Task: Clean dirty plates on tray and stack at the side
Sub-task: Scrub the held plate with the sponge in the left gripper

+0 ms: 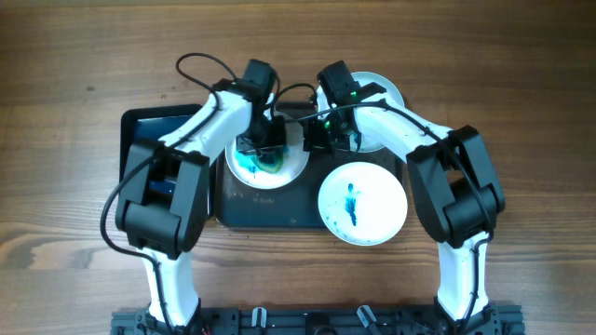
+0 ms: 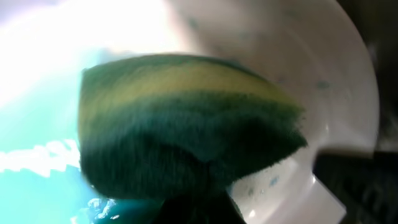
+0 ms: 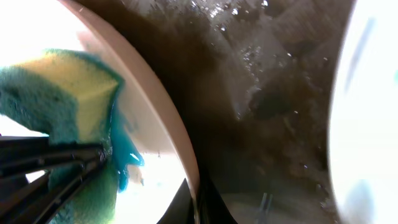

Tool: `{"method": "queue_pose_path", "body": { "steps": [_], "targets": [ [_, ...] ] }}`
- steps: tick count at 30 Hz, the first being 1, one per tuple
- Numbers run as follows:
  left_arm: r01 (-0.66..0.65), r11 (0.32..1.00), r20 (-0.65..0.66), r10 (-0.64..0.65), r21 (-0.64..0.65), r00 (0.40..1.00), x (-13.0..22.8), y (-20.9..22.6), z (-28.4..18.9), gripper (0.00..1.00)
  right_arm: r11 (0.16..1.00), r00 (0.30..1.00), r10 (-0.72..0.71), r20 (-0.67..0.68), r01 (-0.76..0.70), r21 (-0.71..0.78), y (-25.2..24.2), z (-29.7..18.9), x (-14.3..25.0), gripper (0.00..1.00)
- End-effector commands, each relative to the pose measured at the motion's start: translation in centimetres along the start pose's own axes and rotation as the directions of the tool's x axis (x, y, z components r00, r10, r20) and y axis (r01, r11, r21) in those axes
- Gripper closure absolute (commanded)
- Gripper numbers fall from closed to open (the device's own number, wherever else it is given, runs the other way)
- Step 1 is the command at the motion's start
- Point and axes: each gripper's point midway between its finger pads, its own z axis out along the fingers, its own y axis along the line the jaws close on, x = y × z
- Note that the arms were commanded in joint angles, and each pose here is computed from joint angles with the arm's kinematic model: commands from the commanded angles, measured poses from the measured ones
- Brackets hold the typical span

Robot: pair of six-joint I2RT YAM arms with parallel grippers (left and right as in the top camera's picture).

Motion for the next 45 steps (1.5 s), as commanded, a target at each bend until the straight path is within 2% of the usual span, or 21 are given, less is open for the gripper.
{"method": "queue_pose_path", "body": {
  "steps": [1, 4, 10, 12, 14, 17, 19, 21, 22, 24, 25, 27, 31, 35, 38, 40, 42, 43, 45],
  "targets": [
    [0.315, 0.86, 0.269, -0.218, -0.402, 0.938, -2.4, 7.7, -0.7, 0.96, 1.0, 0.999, 0.001, -0.051, -0.001, -0.005, -0.1, 1.8, 1.1, 0.96],
    [0.373, 0.811, 0.278, -0.27, -0.451, 0.922, -1.3, 8.9, -1.2, 0.96, 1.0, 0.999, 0.001, -0.05, -0.001, -0.002, -0.1, 1.8, 1.1, 0.95],
    [0.301, 0.86, 0.042, -0.312, -0.411, 0.949, 3.5, 6.3, -0.2, 0.96, 1.0, 0.999, 0.0, -0.047, 0.0, -0.003, -0.1, 1.8, 1.0, 0.96],
    [0.14, 0.961, -0.132, -0.175, -0.239, 0.976, 5.1, 2.1, 0.9, 0.96, 1.0, 0.999, -0.001, -0.045, 0.001, -0.004, -0.1, 1.8, 1.0, 0.96],
    [0.046, 0.995, -0.214, -0.064, -0.088, 0.975, 6.1, -0.9, 1.2, 0.96, 1.0, 0.999, -0.001, -0.045, 0.001, -0.004, -0.1, 1.8, 1.0, 0.96],
    [-0.091, 0.985, -0.252, 0.126, 0.143, 0.959, 7.0, -5.0, 1.1, 0.96, 1.0, 0.999, -0.002, -0.044, 0.001, -0.005, 0.0, 1.8, 1.0, 0.96],
    [-0.139, 0.973, -0.214, 0.178, 0.184, 0.96, 6.3, -5.8, 1.2, 0.96, 1.0, 0.999, -0.001, -0.044, 0.001, -0.005, 0.0, 1.8, 1.0, 0.96],
    [-0.151, 0.978, -0.156, 0.173, 0.143, 0.972, 4.8, -5.1, 1.5, 0.96, 1.0, 0.999, -0.001, -0.044, 0.001, -0.005, 0.0, 1.8, 1.0, 0.96],
    [-0.139, 0.988, -0.098, 0.146, 0.071, 0.984, 3.2, -3.9, 1.8, 0.96, 1.0, 0.999, -0.001, -0.045, 0.001, -0.005, 0.0, 1.8, 1.0, 0.96],
    [-0.003, 0.994, 0.022, 0.005, -0.111, 1.0, 0.6, -0.8, 1.7, 0.96, 1.0, 0.999, -0.001, -0.044, 0.001, -0.005, 0.0, 1.8, 1.0, 0.96],
    [0.102, 0.973, 0.11, -0.08, -0.206, 0.991, -0.7, 1.1, 1.3, 0.96, 1.0, 0.999, -0.002, -0.044, 0.001, -0.005, 0.0, 1.8, 1.0, 0.96],
    [0.244, 0.921, 0.24, -0.174, -0.302, 0.955, -2.2, 3.5, 0.2, 0.96, 1.0, 0.999, -0.002, -0.044, 0.002, -0.005, 0.0, 1.8, 1.0, 0.96],
    [0.403, 0.827, 0.424, -0.226, -0.393, 0.877, -3.8, 6.3, -1.7, 0.96, 1.0, 0.999, -0.003, -0.044, 0.003, -0.005, 0.0, 1.8, 1.0, 0.96],
    [0.415, 0.788, 0.433, -0.211, -0.455, 0.876, -3.2, 7.6, -2.4, 0.96, 1.0, 0.999, -0.005, -0.043, 0.005, -0.002, -0.1, 1.8, 0.9, 0.96],
    [0.376, 0.81, 0.331, -0.24, -0.449, 0.913, -1.3, 7.1, -1.5, 0.96, 1.0, 0.999, -0.006, -0.043, 0.005, -0.002, -0.1, 1.8, 0.9, 0.96],
    [0.283, 0.881, 0.177, -0.231, -0.378, 0.957, 0.3, 5.0, -0.2, 0.96, 1.0, 0.999, -0.006, -0.043, 0.005, -0.002, -0.1, 1.8, 0.9, 0.96],
    [0.111, 0.983, -0.044, -0.118, -0.149, 0.992, 2.4, 0.3, 1.2, 0.96, 1.0, 0.999, -0.006, -0.043, 0.005, -0.002, -0.1, 1.8, 0.9, 0.96],
    [0.021, 1.0, -0.124, -0.019, 0.017, 0.992, 3.4, -2.5, 1.3, 0.96, 1.0, 0.999, -0.005, -0.043, 0.005, -0.002, -0.1, 1.8, 0.9, 0.96],
    [-0.078, 0.964, -0.169, 0.124, 0.254, 0.978, 4.4, -6.4, 0.6, 0.96, 1.0, 0.999, -0.002, -0.042, 0.002, -0.002, -0.1, 1.8, 0.9, 0.96]
  ]
}}
